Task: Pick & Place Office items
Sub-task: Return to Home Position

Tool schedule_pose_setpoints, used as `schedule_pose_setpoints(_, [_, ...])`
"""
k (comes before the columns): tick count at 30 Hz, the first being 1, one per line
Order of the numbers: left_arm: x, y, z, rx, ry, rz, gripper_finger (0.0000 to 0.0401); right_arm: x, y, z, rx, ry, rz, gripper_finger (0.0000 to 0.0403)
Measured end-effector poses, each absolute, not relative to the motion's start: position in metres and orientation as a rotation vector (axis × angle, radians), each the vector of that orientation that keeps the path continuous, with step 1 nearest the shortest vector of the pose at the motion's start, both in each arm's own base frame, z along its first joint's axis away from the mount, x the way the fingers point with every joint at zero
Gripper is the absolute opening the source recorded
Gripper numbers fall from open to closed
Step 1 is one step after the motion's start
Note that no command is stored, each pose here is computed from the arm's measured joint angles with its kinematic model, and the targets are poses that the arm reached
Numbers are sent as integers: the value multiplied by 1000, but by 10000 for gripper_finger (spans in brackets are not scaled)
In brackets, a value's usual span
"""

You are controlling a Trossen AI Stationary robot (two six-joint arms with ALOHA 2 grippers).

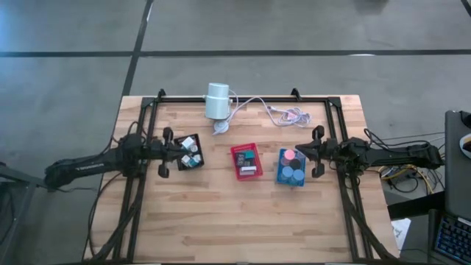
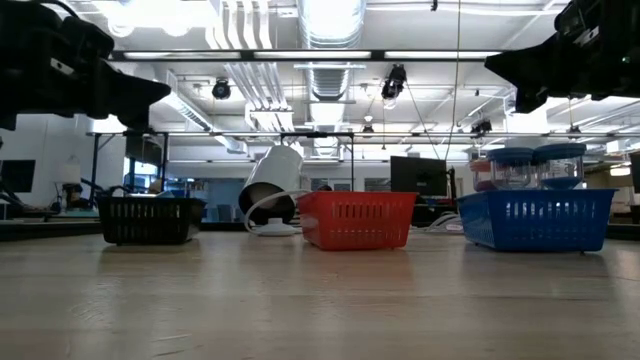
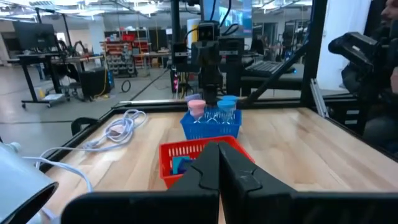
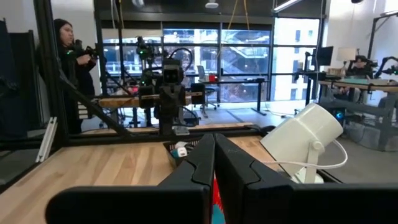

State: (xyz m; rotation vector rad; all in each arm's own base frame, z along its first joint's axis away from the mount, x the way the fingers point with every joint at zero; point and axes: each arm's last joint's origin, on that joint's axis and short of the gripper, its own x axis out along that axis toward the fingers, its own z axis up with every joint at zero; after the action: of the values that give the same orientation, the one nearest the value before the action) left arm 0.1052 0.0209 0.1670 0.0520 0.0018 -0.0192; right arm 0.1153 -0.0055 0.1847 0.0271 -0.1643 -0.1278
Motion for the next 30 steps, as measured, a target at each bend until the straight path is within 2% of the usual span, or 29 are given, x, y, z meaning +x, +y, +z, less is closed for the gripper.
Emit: schedule_pose_setpoints(30, [95,17,170,17,-48,-42,0,110,-6,190,68,-228,-147,8])
